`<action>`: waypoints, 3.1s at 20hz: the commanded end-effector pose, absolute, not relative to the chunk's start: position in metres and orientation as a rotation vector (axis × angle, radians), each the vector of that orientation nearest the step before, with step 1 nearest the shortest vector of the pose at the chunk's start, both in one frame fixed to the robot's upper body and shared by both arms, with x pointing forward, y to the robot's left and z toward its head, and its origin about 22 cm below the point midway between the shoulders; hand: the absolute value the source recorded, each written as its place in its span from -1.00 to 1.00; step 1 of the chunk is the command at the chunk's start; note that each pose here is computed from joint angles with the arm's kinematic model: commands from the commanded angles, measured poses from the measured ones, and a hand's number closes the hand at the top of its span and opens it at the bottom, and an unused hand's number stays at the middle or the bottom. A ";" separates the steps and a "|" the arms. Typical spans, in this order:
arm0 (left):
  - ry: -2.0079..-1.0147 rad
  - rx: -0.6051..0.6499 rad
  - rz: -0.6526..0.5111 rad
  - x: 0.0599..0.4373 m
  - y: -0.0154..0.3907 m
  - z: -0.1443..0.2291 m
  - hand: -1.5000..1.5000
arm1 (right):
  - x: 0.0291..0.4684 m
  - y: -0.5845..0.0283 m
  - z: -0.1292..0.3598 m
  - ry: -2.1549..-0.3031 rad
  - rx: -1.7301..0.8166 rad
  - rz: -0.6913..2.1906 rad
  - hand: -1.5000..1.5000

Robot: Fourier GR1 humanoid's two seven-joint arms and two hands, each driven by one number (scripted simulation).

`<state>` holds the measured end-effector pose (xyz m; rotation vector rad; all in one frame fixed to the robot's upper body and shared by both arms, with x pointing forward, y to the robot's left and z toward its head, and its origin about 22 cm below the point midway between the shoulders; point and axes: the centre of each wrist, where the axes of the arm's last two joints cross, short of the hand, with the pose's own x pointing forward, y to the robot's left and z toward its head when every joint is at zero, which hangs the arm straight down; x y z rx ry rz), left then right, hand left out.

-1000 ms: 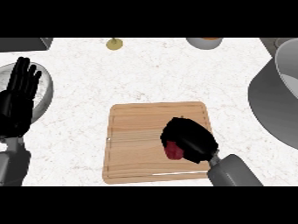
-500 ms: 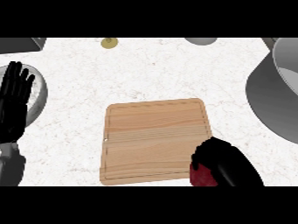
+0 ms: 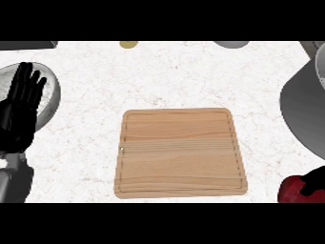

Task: Pick the pear from the cutting board and place it in the pot

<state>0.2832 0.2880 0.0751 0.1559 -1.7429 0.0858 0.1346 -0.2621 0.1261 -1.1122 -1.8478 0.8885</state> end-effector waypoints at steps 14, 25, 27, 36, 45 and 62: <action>-1.780 0.110 0.035 0.300 0.262 0.072 0.00 | 0.176 -0.483 0.176 -1.697 -1.208 0.642 1.00; -1.762 0.088 0.039 0.300 0.253 0.077 0.00 | 0.227 -0.544 0.117 -1.675 -1.171 0.718 1.00; -1.774 0.104 0.039 0.305 0.272 0.080 0.00 | 0.252 -0.538 0.107 -1.651 -1.176 0.747 1.00; -1.780 0.077 0.015 0.308 0.251 0.086 0.00 | 0.263 -0.548 0.078 -1.431 -0.904 0.716 -1.00; -1.757 0.076 0.038 0.302 0.265 0.074 0.00 | 0.271 -0.546 0.075 -1.665 -0.734 0.720 -1.00; -1.778 0.101 0.032 0.307 0.275 0.089 0.00 | 0.237 -0.594 0.109 -1.840 -0.513 0.061 -1.00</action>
